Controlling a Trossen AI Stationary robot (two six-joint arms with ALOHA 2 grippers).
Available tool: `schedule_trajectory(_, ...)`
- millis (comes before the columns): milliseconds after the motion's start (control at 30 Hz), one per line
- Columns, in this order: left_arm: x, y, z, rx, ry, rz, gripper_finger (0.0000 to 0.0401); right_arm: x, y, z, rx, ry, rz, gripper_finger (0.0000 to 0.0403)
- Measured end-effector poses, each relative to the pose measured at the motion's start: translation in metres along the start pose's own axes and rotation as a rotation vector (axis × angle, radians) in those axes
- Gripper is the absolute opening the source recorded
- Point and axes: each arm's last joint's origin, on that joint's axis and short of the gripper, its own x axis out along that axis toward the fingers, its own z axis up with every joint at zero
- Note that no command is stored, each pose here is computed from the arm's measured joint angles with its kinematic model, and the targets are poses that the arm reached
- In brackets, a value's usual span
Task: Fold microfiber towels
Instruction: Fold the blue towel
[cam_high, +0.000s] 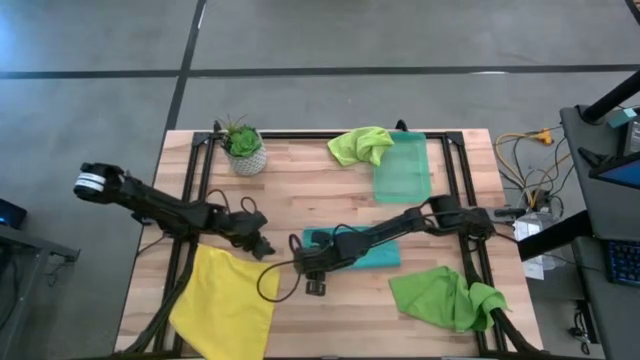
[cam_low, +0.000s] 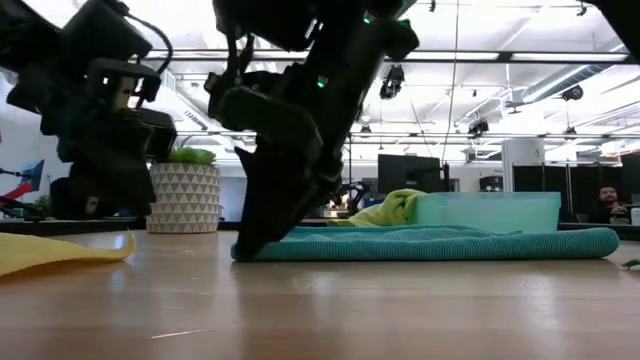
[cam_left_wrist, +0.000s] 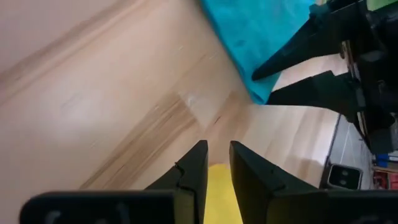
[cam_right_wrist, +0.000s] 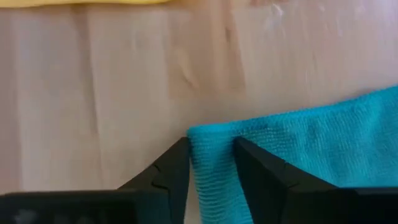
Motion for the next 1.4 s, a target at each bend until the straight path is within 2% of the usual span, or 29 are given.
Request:
schedule_trajectory(300,-0.010,0.003,-0.002,0.012,-0.055,-0.033,0.0052,-0.007,0.000,0.013,0.010,-0.012,-0.010,0.0017)
schedule_trajectory(500,-0.011,-0.006,0.003,0.055,-0.123,-0.124,0.0052,-0.016,-0.008,0.023,0.058,-0.044,-0.014,0.0009)
schedule_trajectory(600,-0.010,-0.010,0.004,0.172,-0.140,-0.163,0.0052,-0.017,-0.010,0.025,0.062,-0.053,-0.012,0.0009)
schedule_trajectory(733,-0.007,-0.015,-0.002,0.464,-0.105,-0.213,0.0052,-0.018,-0.011,0.025,0.071,-0.052,-0.013,0.0009)
schedule_trajectory(867,0.000,-0.013,-0.006,0.562,-0.076,-0.198,0.0052,-0.018,-0.011,0.025,0.072,-0.050,-0.004,0.0009)
schedule_trajectory(967,0.005,-0.016,-0.007,0.655,-0.102,-0.229,0.0056,-0.019,-0.010,0.027,0.073,-0.053,0.024,0.0009)
schedule_trajectory(1067,0.011,-0.021,-0.006,0.793,-0.165,-0.273,0.0078,-0.020,-0.009,0.028,0.082,-0.062,0.031,0.0009)
schedule_trajectory(1133,0.015,-0.021,-0.005,0.850,-0.206,-0.261,0.0102,-0.021,-0.009,0.028,0.088,-0.059,0.046,0.0009)
schedule_trajectory(1400,0.042,-0.014,-0.007,0.923,-0.134,-0.166,0.0206,-0.026,-0.009,0.031,0.098,-0.074,0.056,0.0009)
